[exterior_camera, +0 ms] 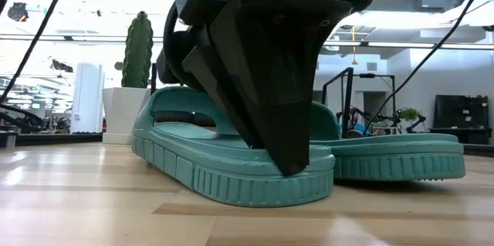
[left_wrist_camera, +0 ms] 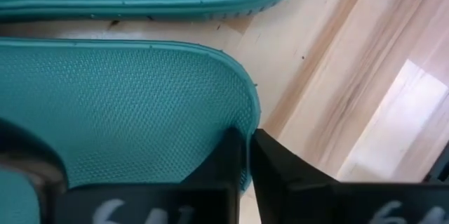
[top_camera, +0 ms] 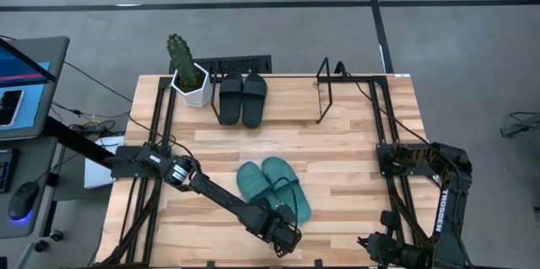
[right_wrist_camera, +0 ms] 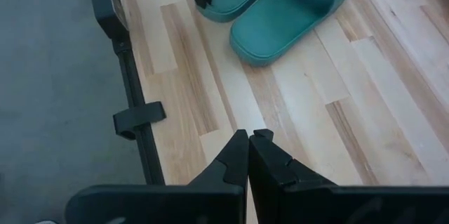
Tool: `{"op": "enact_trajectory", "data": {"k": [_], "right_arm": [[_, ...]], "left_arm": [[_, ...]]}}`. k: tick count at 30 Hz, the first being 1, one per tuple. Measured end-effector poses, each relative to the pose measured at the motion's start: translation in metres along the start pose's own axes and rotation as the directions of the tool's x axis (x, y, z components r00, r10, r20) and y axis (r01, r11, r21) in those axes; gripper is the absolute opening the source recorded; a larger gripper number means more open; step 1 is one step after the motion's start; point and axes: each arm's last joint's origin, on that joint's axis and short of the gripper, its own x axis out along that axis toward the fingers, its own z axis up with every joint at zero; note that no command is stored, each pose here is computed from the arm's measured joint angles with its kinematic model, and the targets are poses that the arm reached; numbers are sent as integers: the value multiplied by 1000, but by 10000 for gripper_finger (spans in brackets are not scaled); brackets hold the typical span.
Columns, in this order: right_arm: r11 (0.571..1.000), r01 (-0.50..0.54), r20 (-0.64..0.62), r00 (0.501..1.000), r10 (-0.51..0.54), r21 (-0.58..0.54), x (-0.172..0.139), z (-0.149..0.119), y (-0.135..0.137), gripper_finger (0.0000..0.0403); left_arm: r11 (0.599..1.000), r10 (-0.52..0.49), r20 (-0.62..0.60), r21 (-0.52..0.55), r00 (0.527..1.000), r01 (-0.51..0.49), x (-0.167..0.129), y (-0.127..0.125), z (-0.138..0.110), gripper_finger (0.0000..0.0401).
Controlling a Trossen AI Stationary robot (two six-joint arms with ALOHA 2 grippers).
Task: Pick and place slides into the shelf
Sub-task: Put the left green slides on the shelf
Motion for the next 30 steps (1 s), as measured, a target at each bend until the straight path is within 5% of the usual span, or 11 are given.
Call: {"op": "enact_trajectory", "data": {"k": [8, 19, 30], "right_arm": [[1000, 0, 3, 1000, 0, 0, 0, 0, 0, 0], [1000, -1, 3, 1000, 1, 2, 0, 0, 0, 0], [999, -25, 4, 1000, 25, 20, 0, 0, 3, 0]], "left_arm": [[993, 92, 37, 66, 995, -94, -27, -18, -14, 0], [966, 216, -92, 164, 972, -200, -56, -19, -43, 0], [961, 225, -180, 206, 958, -187, -70, -26, -76, 0]]}}
